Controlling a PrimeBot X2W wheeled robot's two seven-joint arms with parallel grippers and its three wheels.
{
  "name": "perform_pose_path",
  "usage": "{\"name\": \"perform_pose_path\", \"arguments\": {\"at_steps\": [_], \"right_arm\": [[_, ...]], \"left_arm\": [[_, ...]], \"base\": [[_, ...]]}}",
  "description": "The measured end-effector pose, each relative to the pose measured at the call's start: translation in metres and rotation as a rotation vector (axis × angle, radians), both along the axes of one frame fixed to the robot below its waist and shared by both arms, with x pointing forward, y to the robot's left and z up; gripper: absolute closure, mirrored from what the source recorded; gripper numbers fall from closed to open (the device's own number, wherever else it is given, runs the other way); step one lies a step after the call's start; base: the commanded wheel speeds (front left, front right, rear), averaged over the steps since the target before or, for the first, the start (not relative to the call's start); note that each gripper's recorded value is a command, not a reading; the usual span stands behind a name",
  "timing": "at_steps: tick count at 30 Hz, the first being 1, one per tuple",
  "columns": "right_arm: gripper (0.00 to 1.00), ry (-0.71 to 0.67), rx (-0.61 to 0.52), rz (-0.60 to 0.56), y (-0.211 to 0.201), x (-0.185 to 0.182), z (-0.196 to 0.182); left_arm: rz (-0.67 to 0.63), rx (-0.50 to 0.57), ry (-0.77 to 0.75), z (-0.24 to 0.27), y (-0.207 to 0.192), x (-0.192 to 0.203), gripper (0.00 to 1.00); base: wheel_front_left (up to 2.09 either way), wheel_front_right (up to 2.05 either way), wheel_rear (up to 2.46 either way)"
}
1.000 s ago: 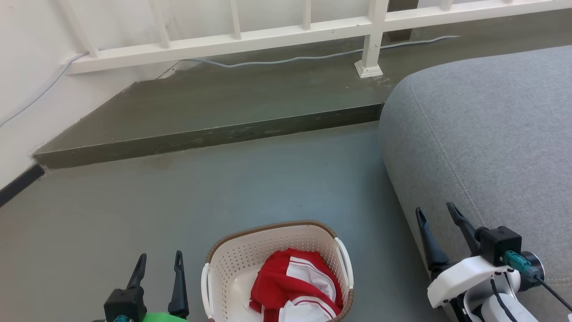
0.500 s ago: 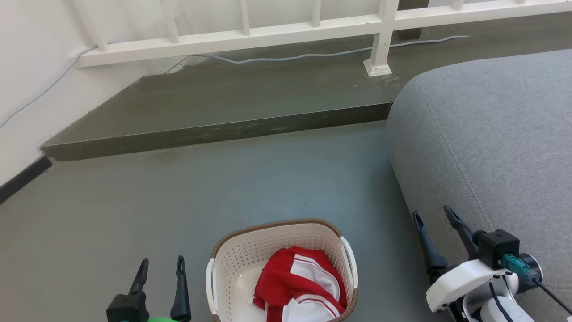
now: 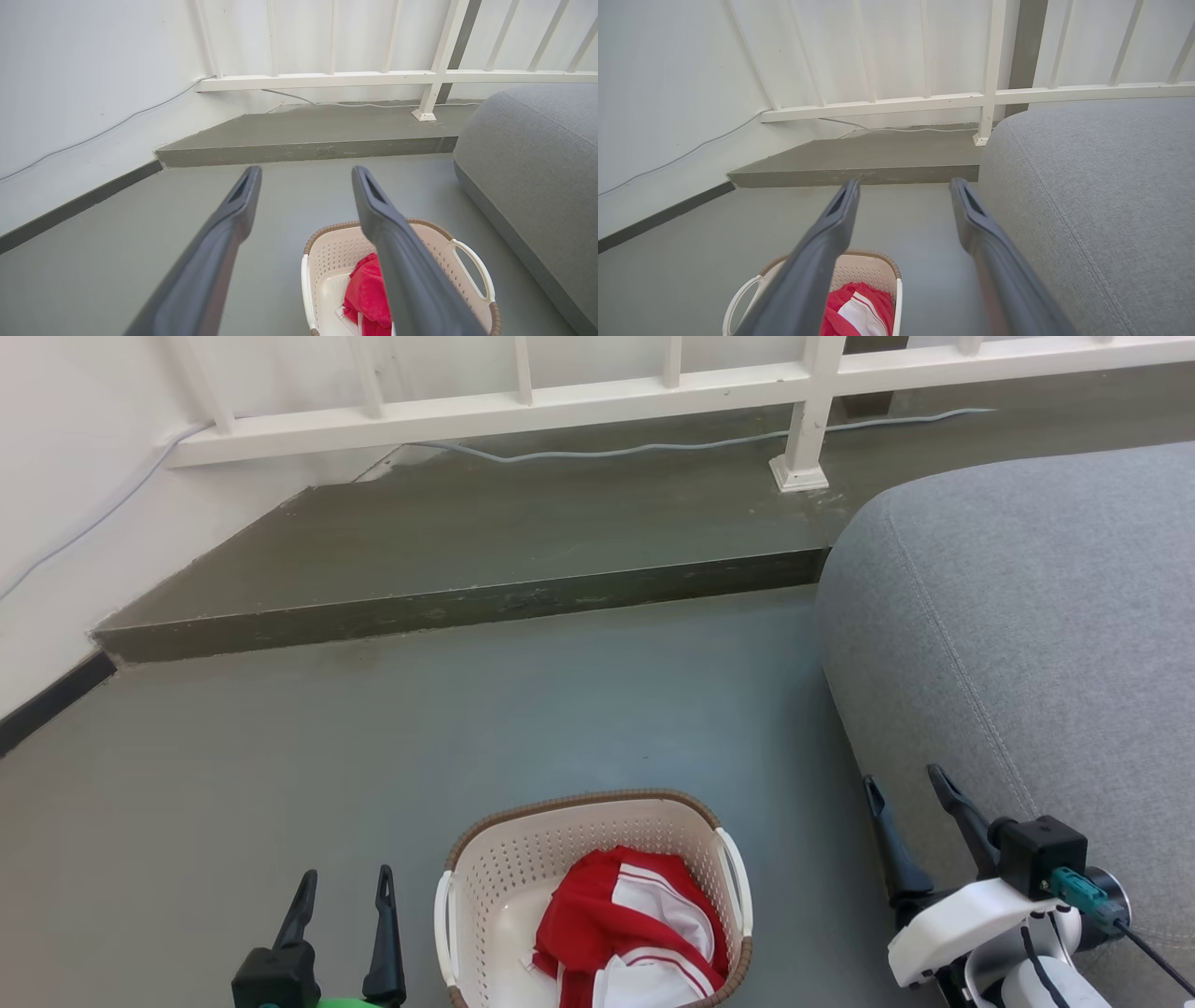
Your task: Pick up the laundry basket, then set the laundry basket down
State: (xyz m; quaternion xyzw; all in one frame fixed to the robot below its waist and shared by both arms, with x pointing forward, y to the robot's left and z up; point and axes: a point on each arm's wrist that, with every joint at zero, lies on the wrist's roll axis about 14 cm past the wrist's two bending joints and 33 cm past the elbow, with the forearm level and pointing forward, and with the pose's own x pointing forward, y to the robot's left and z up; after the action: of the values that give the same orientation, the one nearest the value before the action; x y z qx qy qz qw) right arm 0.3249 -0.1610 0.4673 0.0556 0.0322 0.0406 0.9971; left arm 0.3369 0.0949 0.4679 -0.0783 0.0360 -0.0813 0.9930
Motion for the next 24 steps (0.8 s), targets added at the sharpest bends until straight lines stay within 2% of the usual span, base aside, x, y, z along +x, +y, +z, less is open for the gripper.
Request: {"name": "perform_pose_path", "arguments": {"at_steps": [4,5,14,24], "right_arm": [[0.00,0.010,0.004,0.000,0.000,-0.003,-0.003],[1.00,0.020,0.005,0.001,0.001,-0.004,-0.006],[1.00,0.089,0.047,-0.008,0.006,-0.016,-0.026],[1.00,0.105,0.198,-0.049,0.002,-0.011,-0.024]], "left_arm": [[-0.003,-0.001,0.000,0.000,-0.001,0.000,0.00],[-0.004,0.000,0.009,-0.002,-0.001,-0.001,1.00],[-0.009,-0.018,0.051,-0.013,-0.004,-0.006,1.00],[0.030,-0.166,0.087,-0.013,0.001,-0.011,1.00]], "base": [[0.00,0.00,0.00],[0.00,0.00,0.00],[0.00,0.00,0.00],[0.00,0.00,0.00]]}}
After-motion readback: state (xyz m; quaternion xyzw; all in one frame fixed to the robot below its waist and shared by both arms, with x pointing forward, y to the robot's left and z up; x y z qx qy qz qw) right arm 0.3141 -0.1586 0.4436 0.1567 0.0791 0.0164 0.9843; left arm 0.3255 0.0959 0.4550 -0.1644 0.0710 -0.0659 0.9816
